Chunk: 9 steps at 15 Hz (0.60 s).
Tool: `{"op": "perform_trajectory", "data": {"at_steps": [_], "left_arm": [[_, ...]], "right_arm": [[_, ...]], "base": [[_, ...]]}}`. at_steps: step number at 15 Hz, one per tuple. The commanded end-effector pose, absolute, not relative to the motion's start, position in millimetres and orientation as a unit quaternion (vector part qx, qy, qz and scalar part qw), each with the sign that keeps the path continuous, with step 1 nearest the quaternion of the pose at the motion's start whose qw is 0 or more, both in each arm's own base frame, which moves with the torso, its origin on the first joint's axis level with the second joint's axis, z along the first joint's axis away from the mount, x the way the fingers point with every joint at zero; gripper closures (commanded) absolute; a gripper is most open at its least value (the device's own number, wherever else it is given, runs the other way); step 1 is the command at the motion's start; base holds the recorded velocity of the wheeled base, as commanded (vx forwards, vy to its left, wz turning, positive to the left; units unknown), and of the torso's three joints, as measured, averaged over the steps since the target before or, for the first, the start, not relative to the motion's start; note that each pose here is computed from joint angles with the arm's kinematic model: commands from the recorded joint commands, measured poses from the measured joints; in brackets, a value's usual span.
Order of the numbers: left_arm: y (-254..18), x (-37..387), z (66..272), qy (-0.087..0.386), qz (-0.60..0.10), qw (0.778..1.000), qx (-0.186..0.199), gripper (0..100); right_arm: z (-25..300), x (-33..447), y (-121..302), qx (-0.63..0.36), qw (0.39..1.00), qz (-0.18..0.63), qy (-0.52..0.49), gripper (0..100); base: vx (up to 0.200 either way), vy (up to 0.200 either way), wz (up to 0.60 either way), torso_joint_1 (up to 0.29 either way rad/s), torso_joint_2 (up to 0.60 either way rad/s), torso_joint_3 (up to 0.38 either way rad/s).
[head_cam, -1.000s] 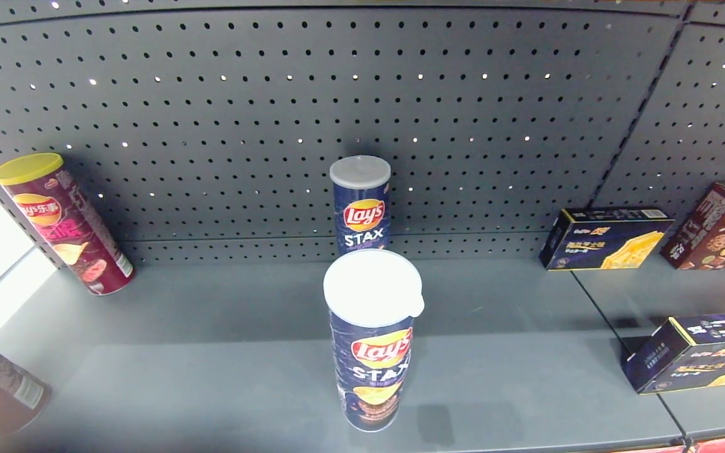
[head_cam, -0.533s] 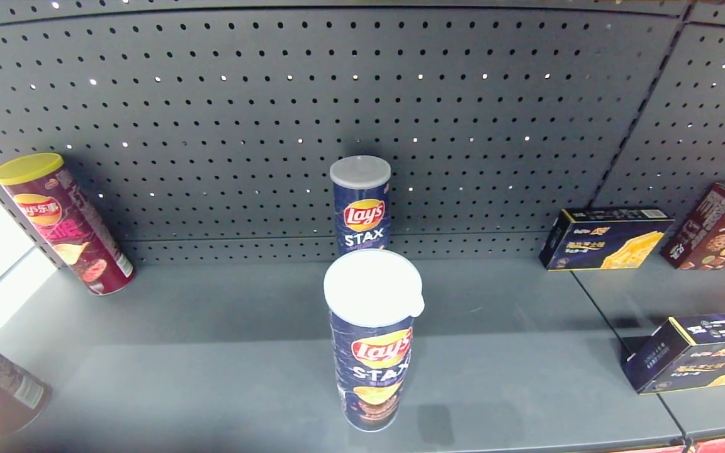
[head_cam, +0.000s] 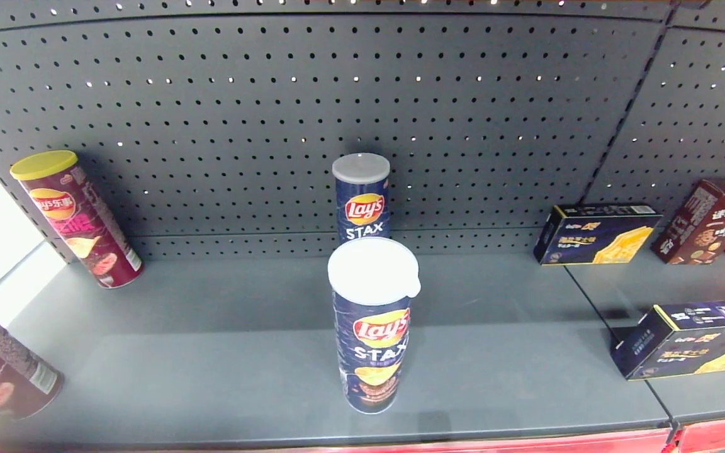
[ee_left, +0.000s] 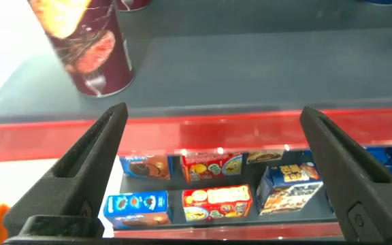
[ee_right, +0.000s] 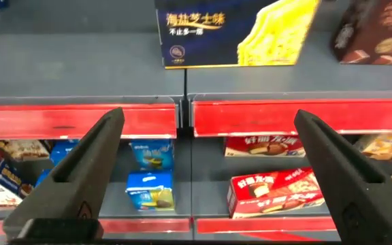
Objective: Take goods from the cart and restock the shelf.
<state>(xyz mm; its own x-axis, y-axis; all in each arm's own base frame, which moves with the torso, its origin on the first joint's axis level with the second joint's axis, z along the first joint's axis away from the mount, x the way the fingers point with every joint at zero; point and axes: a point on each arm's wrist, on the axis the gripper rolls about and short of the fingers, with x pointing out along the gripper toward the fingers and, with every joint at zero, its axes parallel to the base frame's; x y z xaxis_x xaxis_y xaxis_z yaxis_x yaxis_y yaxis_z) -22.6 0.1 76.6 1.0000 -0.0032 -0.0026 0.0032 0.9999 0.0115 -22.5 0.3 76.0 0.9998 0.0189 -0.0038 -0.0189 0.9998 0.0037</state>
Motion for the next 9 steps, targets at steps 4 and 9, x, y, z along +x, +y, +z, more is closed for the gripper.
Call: {"op": "perform_trajectory", "data": {"at_steps": [4,9], "left_arm": [[0.1,-22.4,76.5,0.002,-0.001,1.000,0.005,0],[0.1,-22.4,76.5,0.002,-0.002,1.000,0.007,0]], "right_arm": [[75.9,-22.6,0.3,0.002,1.000,0.010,0.002,0],[75.9,-22.6,0.3,0.002,1.000,0.009,0.002,0]], "base": [[0.000,0.000,0.30,0.007,0.00,0.000],[0.000,0.000,0.00,0.000,0.00,0.000]]}}
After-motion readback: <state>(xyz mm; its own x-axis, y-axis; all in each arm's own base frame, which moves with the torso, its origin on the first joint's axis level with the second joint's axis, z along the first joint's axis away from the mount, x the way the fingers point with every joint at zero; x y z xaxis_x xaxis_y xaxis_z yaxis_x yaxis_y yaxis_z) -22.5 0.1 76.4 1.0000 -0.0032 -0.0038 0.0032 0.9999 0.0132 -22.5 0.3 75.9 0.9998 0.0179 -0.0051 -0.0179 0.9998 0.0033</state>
